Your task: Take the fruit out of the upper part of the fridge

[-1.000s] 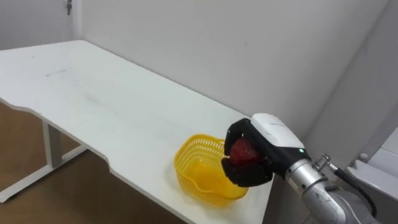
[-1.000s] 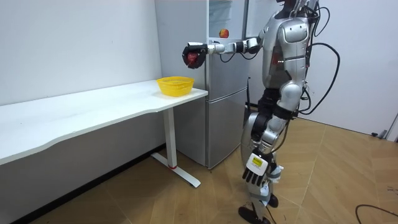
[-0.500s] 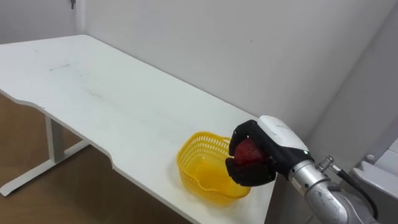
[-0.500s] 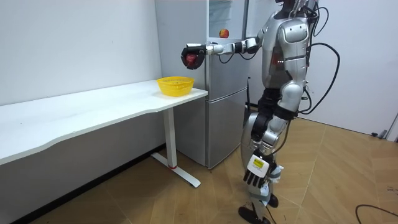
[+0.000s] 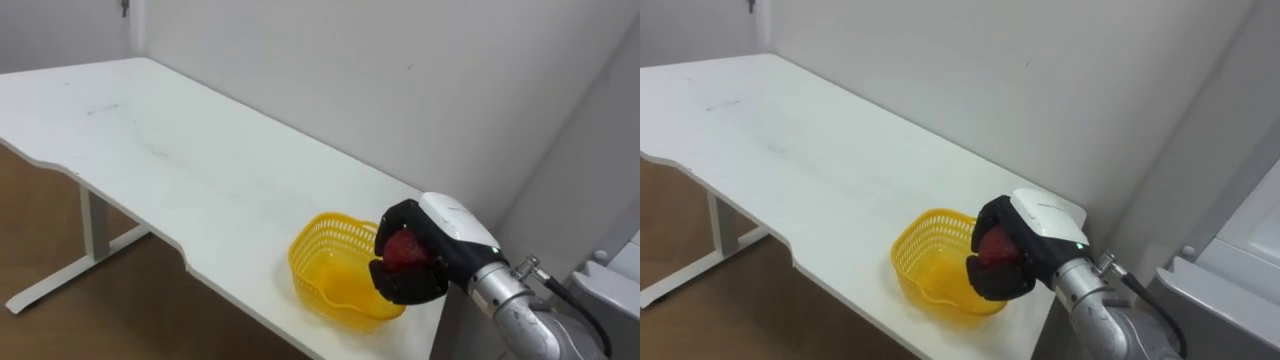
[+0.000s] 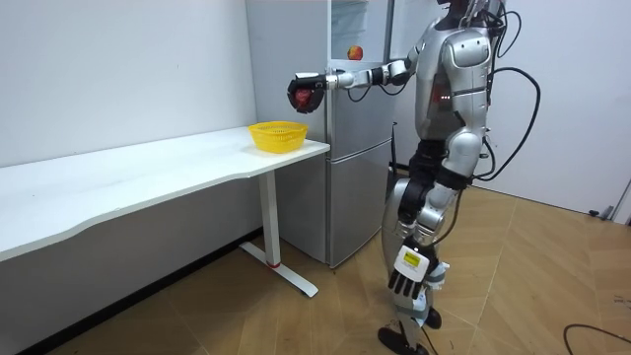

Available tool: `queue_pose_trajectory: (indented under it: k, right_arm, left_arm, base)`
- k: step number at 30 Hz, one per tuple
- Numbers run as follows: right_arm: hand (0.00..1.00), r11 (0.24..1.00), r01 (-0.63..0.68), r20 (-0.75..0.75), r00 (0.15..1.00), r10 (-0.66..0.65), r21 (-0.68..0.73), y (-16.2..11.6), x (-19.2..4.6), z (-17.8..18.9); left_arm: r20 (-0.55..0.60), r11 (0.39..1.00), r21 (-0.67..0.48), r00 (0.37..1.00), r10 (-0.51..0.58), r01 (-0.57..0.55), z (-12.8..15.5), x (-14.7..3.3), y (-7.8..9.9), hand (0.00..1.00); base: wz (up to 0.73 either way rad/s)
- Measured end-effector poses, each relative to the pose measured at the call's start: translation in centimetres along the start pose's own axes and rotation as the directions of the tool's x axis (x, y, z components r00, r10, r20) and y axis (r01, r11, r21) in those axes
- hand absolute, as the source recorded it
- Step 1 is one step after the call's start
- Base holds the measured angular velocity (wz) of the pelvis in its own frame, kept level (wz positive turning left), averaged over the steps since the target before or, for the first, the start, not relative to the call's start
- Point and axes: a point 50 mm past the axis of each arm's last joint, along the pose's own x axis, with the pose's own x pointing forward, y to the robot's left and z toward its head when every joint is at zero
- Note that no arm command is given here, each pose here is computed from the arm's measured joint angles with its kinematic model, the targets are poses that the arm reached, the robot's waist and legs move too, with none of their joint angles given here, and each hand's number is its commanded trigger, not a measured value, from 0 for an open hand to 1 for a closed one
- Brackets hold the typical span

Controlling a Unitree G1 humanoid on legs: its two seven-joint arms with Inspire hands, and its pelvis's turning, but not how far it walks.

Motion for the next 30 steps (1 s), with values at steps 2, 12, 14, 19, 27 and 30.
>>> queue_pose_trajectory:
  k: [2, 12, 14, 19, 27, 30]
  right_arm:
    - [1.00, 1.000, -0.011, -0.001, 1.000, 0.011, -0.005, 0.3, 0.0, 0.1]
    - [1.00, 0.997, -0.062, -0.013, 0.998, 0.062, -0.037, 0.9, 1.0, 0.5]
    - [1.00, 0.997, -0.063, -0.012, 0.998, 0.063, -0.036, 0.9, 1.0, 0.6]
    - [0.72, 0.998, -0.053, -0.003, 0.999, 0.053, -0.042, 0.5, 1.3, 0.9]
    - [0.00, 0.998, -0.029, 0.021, 0.999, 0.030, -0.052, -0.4, 2.0, 1.5]
    - [0.00, 0.999, -0.026, 0.024, 0.999, 0.027, -0.048, -0.6, 2.0, 1.6]
  left_arm:
    - [-0.007, 1.000, 0.007, 1.000, -0.002, 0.002, -0.1, 0.0, -0.1, 0.00]
    - [-0.008, 1.000, 0.019, 1.000, -0.001, 0.001, 0.2, 0.0, -0.1, 0.00]
    - [-0.007, 1.000, 0.021, 1.000, -0.003, 0.003, 0.2, 0.0, -0.1, 0.00]
    - [-0.007, 1.000, 0.025, 1.000, -0.006, 0.006, 0.2, 0.0, -0.2, 0.00]
    - [0.001, 0.999, 0.041, 1.000, -0.019, 0.018, 0.6, 0.1, -0.3, 0.00]
    - [0.003, 0.999, 0.042, 1.000, -0.018, 0.018, 0.7, 0.1, -0.2, 0.00]
  base:
    - [0.00]
    - [0.05]
    - [0.02]
    - [0.00]
    - [0.00]
    - [0.00]
